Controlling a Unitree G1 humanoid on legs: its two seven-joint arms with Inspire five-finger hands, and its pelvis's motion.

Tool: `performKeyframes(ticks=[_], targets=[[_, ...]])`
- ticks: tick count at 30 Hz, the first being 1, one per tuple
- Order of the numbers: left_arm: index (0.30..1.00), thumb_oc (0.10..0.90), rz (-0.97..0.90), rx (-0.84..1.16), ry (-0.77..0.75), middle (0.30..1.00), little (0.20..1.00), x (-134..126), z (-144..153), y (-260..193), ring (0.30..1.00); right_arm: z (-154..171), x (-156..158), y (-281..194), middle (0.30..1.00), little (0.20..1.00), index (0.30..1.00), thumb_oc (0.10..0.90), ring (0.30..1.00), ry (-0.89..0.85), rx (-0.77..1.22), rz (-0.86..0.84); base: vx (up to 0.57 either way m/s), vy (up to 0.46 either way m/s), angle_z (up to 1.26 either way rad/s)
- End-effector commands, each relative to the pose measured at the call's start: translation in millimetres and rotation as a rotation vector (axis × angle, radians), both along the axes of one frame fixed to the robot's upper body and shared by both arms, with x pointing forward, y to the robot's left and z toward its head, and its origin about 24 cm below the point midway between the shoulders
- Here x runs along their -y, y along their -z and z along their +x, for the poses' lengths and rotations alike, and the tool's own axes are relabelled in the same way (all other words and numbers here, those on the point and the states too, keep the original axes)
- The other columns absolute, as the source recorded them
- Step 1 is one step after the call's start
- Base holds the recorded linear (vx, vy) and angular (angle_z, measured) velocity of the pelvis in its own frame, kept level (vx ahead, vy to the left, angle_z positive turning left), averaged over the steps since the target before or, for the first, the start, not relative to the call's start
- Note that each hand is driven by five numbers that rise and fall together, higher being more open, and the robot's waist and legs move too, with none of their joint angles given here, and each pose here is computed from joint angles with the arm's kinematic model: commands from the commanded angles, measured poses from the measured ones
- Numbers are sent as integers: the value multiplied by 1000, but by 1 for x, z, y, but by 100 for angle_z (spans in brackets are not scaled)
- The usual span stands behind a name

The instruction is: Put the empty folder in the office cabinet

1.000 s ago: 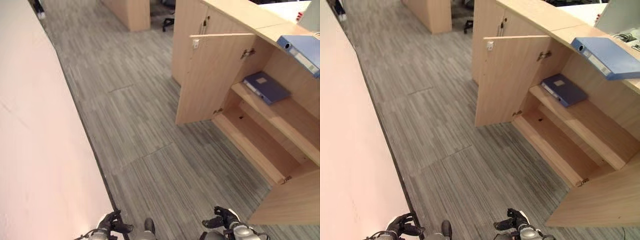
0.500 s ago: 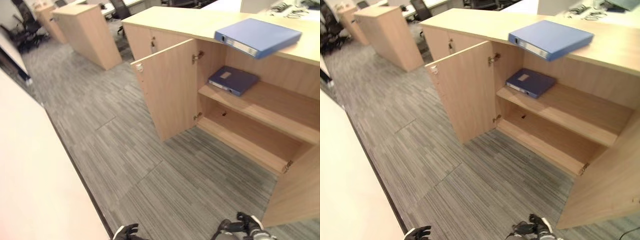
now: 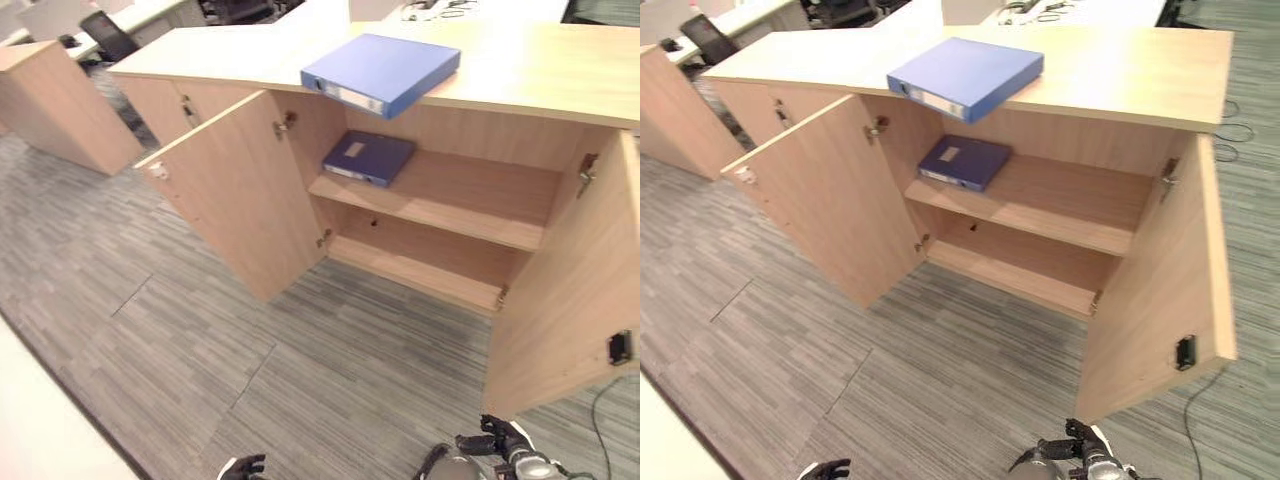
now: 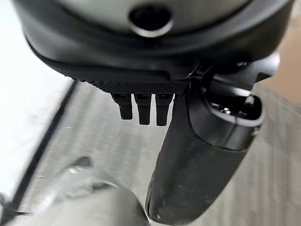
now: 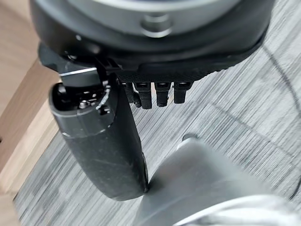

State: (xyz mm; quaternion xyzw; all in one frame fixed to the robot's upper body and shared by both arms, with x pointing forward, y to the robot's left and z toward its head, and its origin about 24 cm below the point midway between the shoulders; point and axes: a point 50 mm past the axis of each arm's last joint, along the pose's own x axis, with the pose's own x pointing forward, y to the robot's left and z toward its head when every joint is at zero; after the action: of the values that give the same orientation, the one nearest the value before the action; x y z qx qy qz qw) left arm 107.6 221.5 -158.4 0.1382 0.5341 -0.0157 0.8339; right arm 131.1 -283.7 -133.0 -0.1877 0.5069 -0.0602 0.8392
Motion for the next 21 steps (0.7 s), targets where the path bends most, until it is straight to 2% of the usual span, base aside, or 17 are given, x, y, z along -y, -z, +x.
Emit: performKeyframes(ticks=[1,7,10,15,21], targets=[[900,800,33,161,49,900,900,-9,41,-19,900,-24,13,4,900,900,900,800,900,35,-77,-45,190,-96,-50],[900,800,14,133,68,900,900,-1,35,-14,900,-17,16,0,900,900,900,800,900,72,-34,-34,230,42,-40],[900,800,6,77,40,900,900,2,17,-6,900,-15,1,5,900,900,900,800,900,11,-38,-10,348,175,-64],[900,800,11,62,16,900,900,-1,12,-4,900,-14,-16,10,900,900,900,800,900,-68,-45,16,233,138,-86],[900,800,24,46,5,900,900,-5,9,-4,900,-14,-23,12,900,900,900,800,900,-102,-59,30,255,208,-38]])
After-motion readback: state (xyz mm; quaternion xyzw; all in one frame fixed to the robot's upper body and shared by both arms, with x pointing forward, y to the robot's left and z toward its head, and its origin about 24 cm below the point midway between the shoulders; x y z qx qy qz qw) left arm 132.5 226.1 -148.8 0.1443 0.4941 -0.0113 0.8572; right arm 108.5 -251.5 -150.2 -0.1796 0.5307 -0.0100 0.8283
